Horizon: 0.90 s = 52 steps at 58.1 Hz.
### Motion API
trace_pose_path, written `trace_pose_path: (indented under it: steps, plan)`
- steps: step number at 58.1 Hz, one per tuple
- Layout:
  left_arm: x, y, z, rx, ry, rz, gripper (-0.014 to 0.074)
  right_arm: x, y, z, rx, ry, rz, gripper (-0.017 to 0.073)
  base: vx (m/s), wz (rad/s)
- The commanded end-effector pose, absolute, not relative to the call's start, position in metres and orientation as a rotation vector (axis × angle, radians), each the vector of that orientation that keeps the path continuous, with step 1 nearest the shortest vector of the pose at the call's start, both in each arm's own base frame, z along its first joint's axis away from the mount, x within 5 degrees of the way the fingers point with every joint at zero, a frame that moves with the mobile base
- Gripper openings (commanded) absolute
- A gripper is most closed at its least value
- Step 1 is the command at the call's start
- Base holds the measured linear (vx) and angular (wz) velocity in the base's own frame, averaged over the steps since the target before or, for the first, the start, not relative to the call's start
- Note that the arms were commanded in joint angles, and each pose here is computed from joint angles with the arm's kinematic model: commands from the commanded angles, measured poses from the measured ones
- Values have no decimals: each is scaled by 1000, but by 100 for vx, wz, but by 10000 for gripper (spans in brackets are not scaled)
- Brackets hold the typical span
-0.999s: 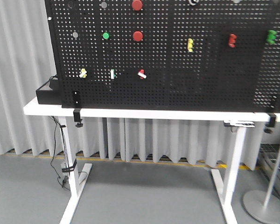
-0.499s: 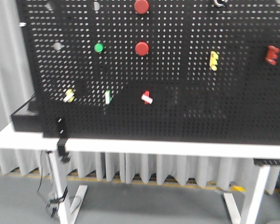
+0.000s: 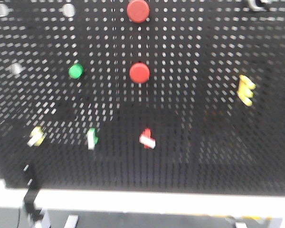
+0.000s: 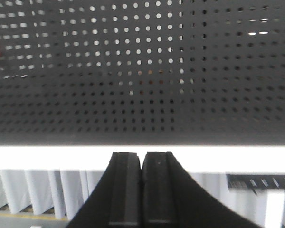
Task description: Rotate knob clockwise with right arm
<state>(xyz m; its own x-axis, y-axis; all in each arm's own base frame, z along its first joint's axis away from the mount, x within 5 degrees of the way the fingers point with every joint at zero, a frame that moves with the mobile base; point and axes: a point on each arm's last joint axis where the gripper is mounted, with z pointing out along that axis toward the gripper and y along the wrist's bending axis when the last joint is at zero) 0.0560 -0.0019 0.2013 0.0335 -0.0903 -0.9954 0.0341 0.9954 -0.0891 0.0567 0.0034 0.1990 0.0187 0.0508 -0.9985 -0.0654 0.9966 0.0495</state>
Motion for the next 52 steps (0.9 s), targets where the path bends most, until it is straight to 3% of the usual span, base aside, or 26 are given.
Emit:
trace_pose_path:
  steps: [1, 27, 52]
  plan:
    - [56, -1, 204, -63, 1466, -101, -6, 56, 4, 205, -32, 1463, 84, -9, 38, 0]
    - [56, -1, 204, -63, 1466, -101, -6, 56, 4, 205, -32, 1463, 84, -9, 31, -3]
    - [56, -1, 204, -63, 1466, -101, -6, 56, 4, 205, -32, 1463, 84, -9, 10, -4]
